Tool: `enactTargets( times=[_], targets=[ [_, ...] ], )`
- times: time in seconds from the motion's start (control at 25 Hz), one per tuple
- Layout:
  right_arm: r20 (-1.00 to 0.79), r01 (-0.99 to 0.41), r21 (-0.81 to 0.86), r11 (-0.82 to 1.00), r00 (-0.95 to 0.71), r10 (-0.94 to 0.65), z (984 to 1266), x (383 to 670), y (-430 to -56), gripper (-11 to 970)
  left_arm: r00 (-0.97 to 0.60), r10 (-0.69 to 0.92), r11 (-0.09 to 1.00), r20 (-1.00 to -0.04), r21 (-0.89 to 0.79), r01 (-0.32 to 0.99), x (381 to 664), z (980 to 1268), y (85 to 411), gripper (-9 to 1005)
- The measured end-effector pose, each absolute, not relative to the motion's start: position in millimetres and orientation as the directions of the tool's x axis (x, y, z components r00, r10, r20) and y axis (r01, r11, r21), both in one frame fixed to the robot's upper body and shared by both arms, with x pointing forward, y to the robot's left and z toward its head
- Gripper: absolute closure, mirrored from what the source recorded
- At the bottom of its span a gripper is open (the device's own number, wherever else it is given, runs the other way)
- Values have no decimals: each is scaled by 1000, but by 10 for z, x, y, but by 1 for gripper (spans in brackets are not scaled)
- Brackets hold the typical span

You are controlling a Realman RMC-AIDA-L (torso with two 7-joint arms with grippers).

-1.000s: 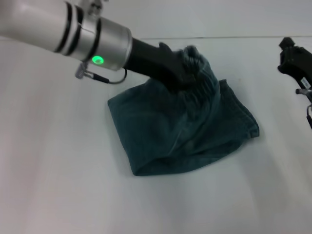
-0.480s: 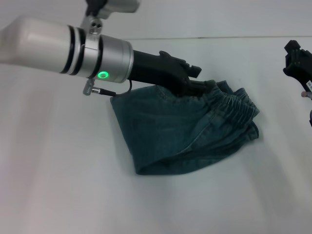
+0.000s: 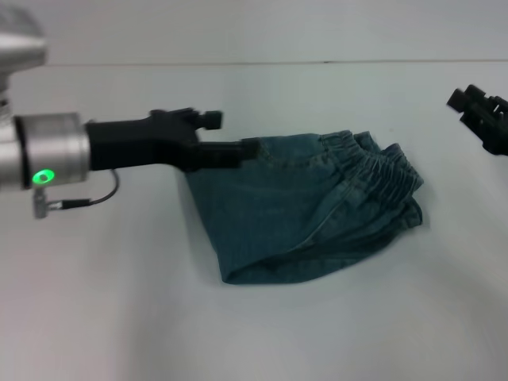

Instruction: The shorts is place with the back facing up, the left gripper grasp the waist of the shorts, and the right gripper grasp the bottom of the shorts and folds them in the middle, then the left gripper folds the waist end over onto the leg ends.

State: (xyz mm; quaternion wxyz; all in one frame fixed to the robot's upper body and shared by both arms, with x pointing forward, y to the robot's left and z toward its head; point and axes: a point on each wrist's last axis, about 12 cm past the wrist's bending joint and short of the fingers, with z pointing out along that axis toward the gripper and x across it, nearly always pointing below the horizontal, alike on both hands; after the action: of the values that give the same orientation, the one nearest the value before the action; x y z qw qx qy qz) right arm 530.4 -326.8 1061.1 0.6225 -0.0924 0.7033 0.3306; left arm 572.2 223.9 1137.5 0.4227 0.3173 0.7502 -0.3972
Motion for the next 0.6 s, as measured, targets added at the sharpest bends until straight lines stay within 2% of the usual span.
enactTargets(
  times=[0.12,0.16,0.2,0.24,0.4,0.6],
  targets=[
    [-947,-683,319,656,-264,185,10814,5154,-3378,647,-477,95,500,-874,-372,782,5582,11236,2468,79],
    [-951,-760,296,579,-294,101,10946,5036,-3446,625,-486,90,507,-869,-380,773,5556,11205,2514,44],
    [-951,-790,282,544,-303,53,11000,4967,-3484,603,-499,83,517,-863,-390,762,5517,11162,2582,44],
    [-951,-790,282,544,-303,53,11000,4967,-3484,581,-511,82,523,-856,-399,753,5484,11126,2636,44],
    [-931,-849,259,460,-346,-115,11106,4738,-3614,493,-550,97,513,-829,-432,742,5329,11032,2804,44],
    [-882,-833,266,486,-414,-227,11061,4633,-3728,317,-589,124,512,-799,-457,728,5222,10951,2925,44]
  ],
)
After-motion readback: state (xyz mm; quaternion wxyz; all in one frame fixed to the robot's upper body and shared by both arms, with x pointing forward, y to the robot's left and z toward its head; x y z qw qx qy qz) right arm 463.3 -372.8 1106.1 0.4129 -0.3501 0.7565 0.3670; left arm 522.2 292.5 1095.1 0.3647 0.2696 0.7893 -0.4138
